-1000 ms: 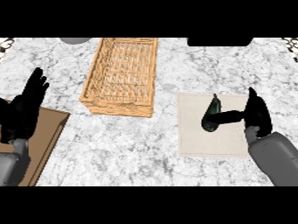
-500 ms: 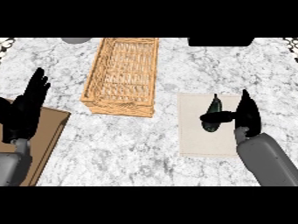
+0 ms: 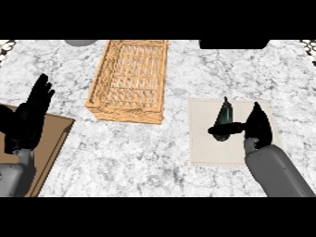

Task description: Pick the eggplant from the placemat and place it in the basket

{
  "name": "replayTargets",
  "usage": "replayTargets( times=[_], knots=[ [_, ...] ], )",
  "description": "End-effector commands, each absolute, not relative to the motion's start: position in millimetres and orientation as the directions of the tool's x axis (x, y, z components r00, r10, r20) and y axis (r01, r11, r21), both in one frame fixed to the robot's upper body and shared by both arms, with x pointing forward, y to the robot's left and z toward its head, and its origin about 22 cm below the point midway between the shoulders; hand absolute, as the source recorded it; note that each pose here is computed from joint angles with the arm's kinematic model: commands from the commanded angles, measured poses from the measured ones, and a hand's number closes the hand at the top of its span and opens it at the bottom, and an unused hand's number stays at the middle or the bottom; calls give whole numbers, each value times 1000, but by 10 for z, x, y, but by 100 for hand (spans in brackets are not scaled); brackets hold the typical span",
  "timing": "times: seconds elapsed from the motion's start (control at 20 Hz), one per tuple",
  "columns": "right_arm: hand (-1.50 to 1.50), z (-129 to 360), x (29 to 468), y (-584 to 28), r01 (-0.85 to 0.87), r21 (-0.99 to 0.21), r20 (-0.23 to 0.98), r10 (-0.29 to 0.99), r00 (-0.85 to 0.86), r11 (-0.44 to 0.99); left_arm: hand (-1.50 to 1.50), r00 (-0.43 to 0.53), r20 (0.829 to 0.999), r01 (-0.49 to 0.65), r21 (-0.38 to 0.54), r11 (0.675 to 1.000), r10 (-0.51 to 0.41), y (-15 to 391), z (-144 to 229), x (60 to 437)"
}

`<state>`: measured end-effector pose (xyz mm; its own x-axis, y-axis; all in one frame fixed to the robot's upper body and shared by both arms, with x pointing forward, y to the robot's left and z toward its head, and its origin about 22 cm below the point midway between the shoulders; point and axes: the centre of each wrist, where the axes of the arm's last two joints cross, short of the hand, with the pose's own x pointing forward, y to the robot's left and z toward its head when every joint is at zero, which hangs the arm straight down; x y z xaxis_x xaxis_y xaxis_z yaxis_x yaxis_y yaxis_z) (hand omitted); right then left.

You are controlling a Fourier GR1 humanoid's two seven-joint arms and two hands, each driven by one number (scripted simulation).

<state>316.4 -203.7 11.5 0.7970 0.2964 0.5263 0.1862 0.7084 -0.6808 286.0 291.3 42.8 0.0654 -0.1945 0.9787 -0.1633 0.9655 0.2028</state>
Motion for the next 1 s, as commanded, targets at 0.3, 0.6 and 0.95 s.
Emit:
replayTargets(
  times=[0.3, 0.6, 0.95],
  knots=[
    [-150, -36, 3250, -2001, 148, -683, 444, 246, 862, 716, 0, 56, 978, -163, 210, 964, -203, 2975, 435, 2815],
    [-150, -279, 3240, -2067, 141, -679, 438, 244, 866, 720, 0, 76, 978, -163, 202, 966, -192, 2988, 490, 2957],
    [150, -376, 3252, -1908, 55, -612, 435, 277, 857, 789, 0, 57, 977, -158, 213, 964, -206, 2941, 505, 2922]
  ],
)
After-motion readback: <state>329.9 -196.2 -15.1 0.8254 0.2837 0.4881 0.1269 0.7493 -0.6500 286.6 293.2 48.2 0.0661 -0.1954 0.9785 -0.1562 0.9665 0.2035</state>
